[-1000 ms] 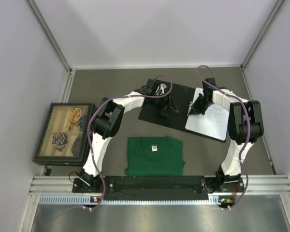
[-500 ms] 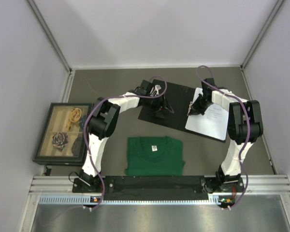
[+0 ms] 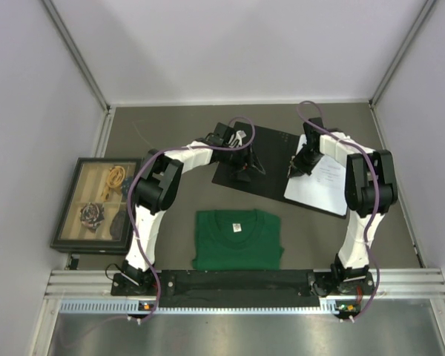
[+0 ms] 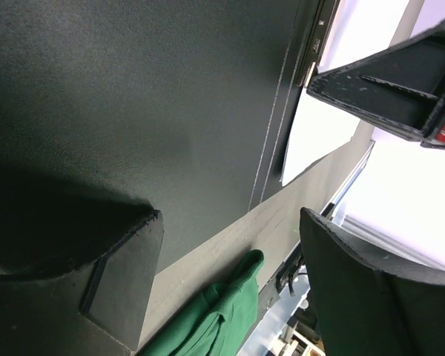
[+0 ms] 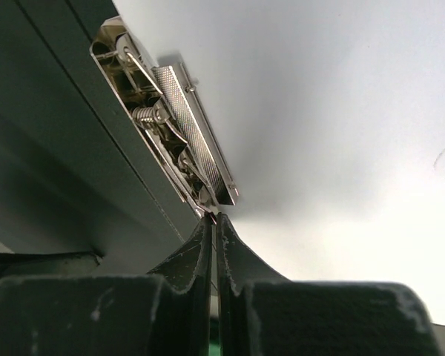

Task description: Put the files into the folder

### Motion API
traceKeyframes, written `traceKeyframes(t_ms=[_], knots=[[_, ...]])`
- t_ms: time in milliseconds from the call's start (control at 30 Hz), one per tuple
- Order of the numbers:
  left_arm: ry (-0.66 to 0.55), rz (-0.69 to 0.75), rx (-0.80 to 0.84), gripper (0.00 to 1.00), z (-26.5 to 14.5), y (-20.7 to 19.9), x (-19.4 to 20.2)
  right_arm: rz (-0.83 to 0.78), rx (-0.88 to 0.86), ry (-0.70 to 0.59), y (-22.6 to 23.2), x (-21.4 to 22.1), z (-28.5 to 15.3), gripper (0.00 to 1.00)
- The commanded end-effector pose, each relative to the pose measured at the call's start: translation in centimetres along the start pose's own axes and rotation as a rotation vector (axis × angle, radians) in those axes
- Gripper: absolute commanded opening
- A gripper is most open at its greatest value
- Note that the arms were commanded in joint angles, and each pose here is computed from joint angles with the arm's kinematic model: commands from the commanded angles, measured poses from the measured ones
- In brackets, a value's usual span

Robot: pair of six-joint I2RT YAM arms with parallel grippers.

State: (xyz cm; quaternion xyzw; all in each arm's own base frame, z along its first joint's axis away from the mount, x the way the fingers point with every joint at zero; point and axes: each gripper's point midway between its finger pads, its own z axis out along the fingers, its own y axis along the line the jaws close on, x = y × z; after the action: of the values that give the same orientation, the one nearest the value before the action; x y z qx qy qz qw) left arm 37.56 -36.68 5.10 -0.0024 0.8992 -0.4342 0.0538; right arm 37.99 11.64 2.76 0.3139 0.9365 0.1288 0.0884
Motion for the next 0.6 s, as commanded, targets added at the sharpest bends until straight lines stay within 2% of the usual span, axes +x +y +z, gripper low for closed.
traceKeyframes(t_ms=[0, 133, 267, 567], knots=[[0.047, -0.047, -0.209, 0.81, 0.3, 6.3, 1.9, 0.001, 0.28, 0.041, -5.0, 1.7, 2.3, 0.0], [0.057, -0.03, -0.208, 0.81, 0.4, 6.0, 2.1, 0.031, 0.266, 0.042, -4.8, 2.1, 2.4, 0.0], [0.051, -0.008, -0.206, 0.81, 0.1, 5.4, 1.9, 0.072, 0.198, 0.114, -3.8, 3.5, 3.6, 0.0], [0.058, 0.087, -0.165, 0.81, 1.0, 3.3, 2.2, 0.09, 0.2, 0.122, -4.5, 4.2, 4.3, 0.0]])
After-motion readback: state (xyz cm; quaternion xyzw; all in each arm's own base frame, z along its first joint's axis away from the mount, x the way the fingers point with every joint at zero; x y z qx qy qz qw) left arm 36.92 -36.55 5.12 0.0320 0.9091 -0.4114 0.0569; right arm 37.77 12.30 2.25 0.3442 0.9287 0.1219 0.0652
